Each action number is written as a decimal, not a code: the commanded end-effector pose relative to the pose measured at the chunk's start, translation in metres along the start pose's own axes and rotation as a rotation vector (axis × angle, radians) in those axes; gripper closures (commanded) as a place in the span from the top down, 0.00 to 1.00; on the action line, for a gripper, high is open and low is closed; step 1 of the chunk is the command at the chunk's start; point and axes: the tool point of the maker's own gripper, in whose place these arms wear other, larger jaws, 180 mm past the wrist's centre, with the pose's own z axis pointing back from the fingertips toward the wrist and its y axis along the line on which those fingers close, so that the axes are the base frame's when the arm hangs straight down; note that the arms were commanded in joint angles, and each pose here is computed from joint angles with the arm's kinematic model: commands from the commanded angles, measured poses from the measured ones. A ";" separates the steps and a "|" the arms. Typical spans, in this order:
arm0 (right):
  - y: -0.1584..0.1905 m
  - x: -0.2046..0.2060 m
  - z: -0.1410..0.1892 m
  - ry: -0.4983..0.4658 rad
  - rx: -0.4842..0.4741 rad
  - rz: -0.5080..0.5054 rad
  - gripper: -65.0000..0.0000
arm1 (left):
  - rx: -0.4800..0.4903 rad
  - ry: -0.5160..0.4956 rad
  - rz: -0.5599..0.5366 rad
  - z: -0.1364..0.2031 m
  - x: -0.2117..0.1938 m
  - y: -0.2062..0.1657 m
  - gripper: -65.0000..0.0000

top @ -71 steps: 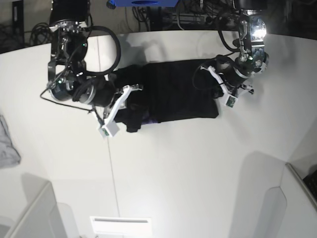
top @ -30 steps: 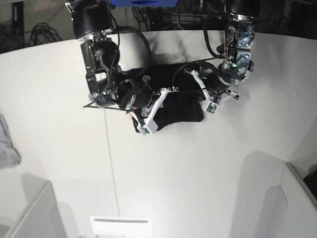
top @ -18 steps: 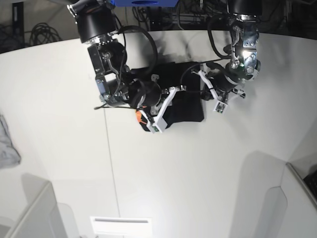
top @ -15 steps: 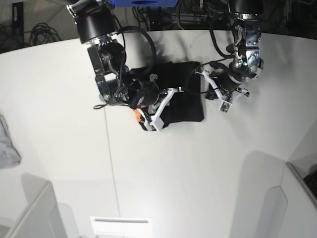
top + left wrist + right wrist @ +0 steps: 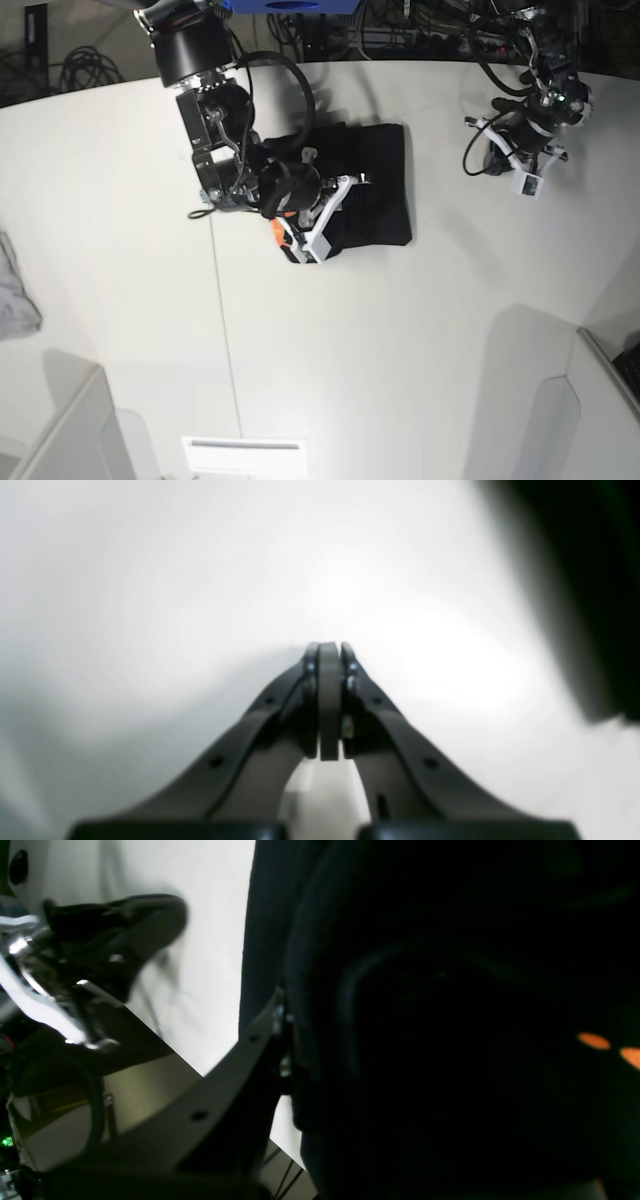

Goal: Fold the T-shirt properly
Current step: 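Press the folded stack flat with the right gripper and withdraw the left gripper, then grasp the folded shirt's edges with both grippers and adjust it, then push the folded shirt with the left gripper to square it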

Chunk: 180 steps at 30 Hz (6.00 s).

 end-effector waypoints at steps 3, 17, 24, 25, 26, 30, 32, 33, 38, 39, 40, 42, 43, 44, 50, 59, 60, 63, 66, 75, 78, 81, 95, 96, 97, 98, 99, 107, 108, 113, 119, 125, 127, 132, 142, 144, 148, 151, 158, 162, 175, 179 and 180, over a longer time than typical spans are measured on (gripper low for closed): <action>0.010 0.009 0.002 -0.029 0.028 0.004 0.20 | 0.091 0.101 0.010 0.014 -0.027 0.029 0.00; 0.031 0.023 0.024 -0.120 0.060 0.059 0.59 | 0.197 0.102 0.046 0.038 -0.034 0.070 0.00; 0.038 0.015 0.013 -0.074 0.068 0.083 0.59 | 0.195 0.103 0.049 0.038 -0.035 0.070 0.00; 0.041 0.014 0.011 -0.067 0.071 0.095 0.59 | 0.197 0.103 0.049 0.038 -0.035 0.070 0.00; 0.044 0.011 0.010 -0.059 0.072 0.094 0.59 | 0.198 0.103 0.050 0.038 -0.035 0.070 0.00; 0.055 0.007 0.004 -0.033 0.060 0.068 0.59 | 0.199 0.103 0.051 0.039 -0.035 0.071 0.00; 0.061 0.008 0.002 -0.026 0.058 0.083 0.59 | 0.199 0.104 0.052 0.039 -0.036 0.071 0.00; 0.064 0.007 0.002 -0.022 0.060 0.092 0.59 | 0.199 0.104 0.052 0.039 -0.036 0.071 0.00; 0.076 0.006 -0.001 -0.009 0.073 0.137 0.59 | 0.199 0.104 0.052 0.039 -0.036 0.071 0.00; 0.079 0.006 -0.002 -0.008 0.077 0.149 0.59 | 0.199 0.104 0.052 0.039 -0.036 0.071 0.00; 0.082 0.005 -0.002 -0.003 0.079 0.158 0.59 | 0.199 0.104 0.052 0.039 -0.036 0.071 0.00; 0.086 0.004 -0.003 0.000 0.084 0.173 0.59 | 0.199 0.104 0.052 0.039 -0.036 0.071 0.00; 0.089 0.003 -0.004 0.006 0.087 0.188 0.59 | 0.199 0.104 0.052 0.039 -0.036 0.071 0.00; 0.093 0.000 -0.005 0.015 0.093 0.203 0.59 | 0.198 0.105 0.053 0.038 -0.036 0.071 0.00; 0.121 -0.004 0.001 0.004 0.134 0.311 0.59 | 0.199 0.103 0.054 0.038 -0.035 0.071 0.00; 0.014 0.056 0.076 -0.303 -0.057 0.137 0.00 | 0.148 0.069 0.098 0.044 -0.040 0.059 0.00; 0.004 0.058 0.080 -0.317 -0.074 0.115 0.00 | 0.130 0.051 0.116 0.045 -0.039 0.056 0.00; -0.017 0.039 0.082 -0.280 -0.108 0.050 0.00 | 0.095 0.007 0.132 0.047 -0.029 0.052 0.00; -0.026 0.011 0.076 -0.214 -0.120 0.017 0.00 | 0.096 -0.008 0.118 0.049 -0.022 0.051 0.00; -0.078 -0.022 0.055 -0.154 -0.214 -0.075 0.00 | 0.102 0.006 0.113 0.052 -0.027 0.053 0.00; -0.067 -0.012 0.063 -0.186 -0.195 -0.049 0.00 | 0.103 0.009 0.110 0.053 -0.028 0.053 0.00; -0.041 0.007 0.080 -0.235 -0.154 0.012 0.00 | 0.103 0.009 0.108 0.054 -0.028 0.053 0.00; -0.066 0.079 0.039 -0.208 -0.187 -0.060 0.00 | 0.106 0.027 0.116 0.056 -0.037 0.054 0.00; -0.077 0.079 0.039 -0.211 -0.208 -0.069 0.00 | 0.107 0.029 0.115 0.057 -0.038 0.053 0.00; -0.086 0.080 0.038 -0.211 -0.227 -0.073 0.00 | 0.107 0.031 0.108 0.057 -0.037 0.054 0.00; -0.092 0.079 0.037 -0.206 -0.237 -0.079 0.00 | 0.104 0.032 0.105 0.057 -0.037 0.055 0.00; -0.097 0.076 0.035 -0.197 -0.246 -0.089 0.00 | 0.102 0.034 0.107 0.057 -0.037 0.055 0.00; -0.064 0.083 0.059 -0.291 -0.190 -0.015 0.00 | 0.101 0.007 0.086 0.058 -0.026 0.052 0.00; -0.053 0.084 0.066 -0.318 -0.171 0.006 0.00 | 0.090 -0.005 0.066 0.058 -0.019 0.046 0.00; -0.025 0.072 0.082 -0.368 -0.121 0.043 0.00 | 0.018 -0.068 -0.068 0.060 0.016 0.008 0.00; -0.040 0.055 0.081 -0.336 -0.152 0.033 0.00 | -0.137 -0.171 -0.049 0.050 0.046 -0.042 0.00; -0.056 0.037 0.083 -0.300 -0.188 0.030 0.00 | -0.327 -0.276 0.110 0.045 0.064 -0.074 0.43; -0.056 0.032 0.081 -0.290 -0.188 0.022 0.00 | -0.383 -0.273 0.113 0.036 0.068 -0.090 0.61; -0.063 0.024 0.081 -0.274 -0.203 0.020 0.00 | -0.466 -0.244 0.147 0.014 0.067 -0.114 0.84; -0.086 0.014 0.091 -0.310 -0.257 0.011 0.00 | -0.489 -0.264 0.230 -0.006 0.084 -0.130 0.85; -0.095 0.012 0.096 -0.336 -0.275 -0.014 0.00 | -0.458 -0.234 0.311 -0.019 0.083 -0.127 0.85; -0.109 0.009 0.104 -0.369 -0.304 -0.049 0.00 | -0.472 -0.164 0.347 -0.035 0.078 -0.145 0.85; -0.113 0.007 0.110 -0.374 -0.294 -0.020 0.00 | -0.471 -0.132 0.371 -0.043 0.077 -0.154 0.85; -0.136 0.000 0.131 -0.408 -0.325 -0.028 0.00 | -0.444 -0.062 0.425 -0.057 0.066 -0.159 0.83; -0.145 -0.006 0.140 -0.413 -0.335 -0.016 0.00 | -0.441 -0.045 0.432 -0.061 0.061 -0.158 0.55; -0.165 -0.040 0.151 -0.377 -0.380 -0.068 0.00 | -0.462 0.027 0.272 -0.061 0.053 -0.166 0.00; -0.165 -0.053 0.148 -0.353 -0.381 -0.083 0.00 | -0.452 0.077 0.136 -0.064 0.054 -0.163 0.00; -0.166 -0.057 0.147 -0.347 -0.381 -0.087 0.00 | -0.461 0.086 0.080 -0.065 0.056 -0.165 0.00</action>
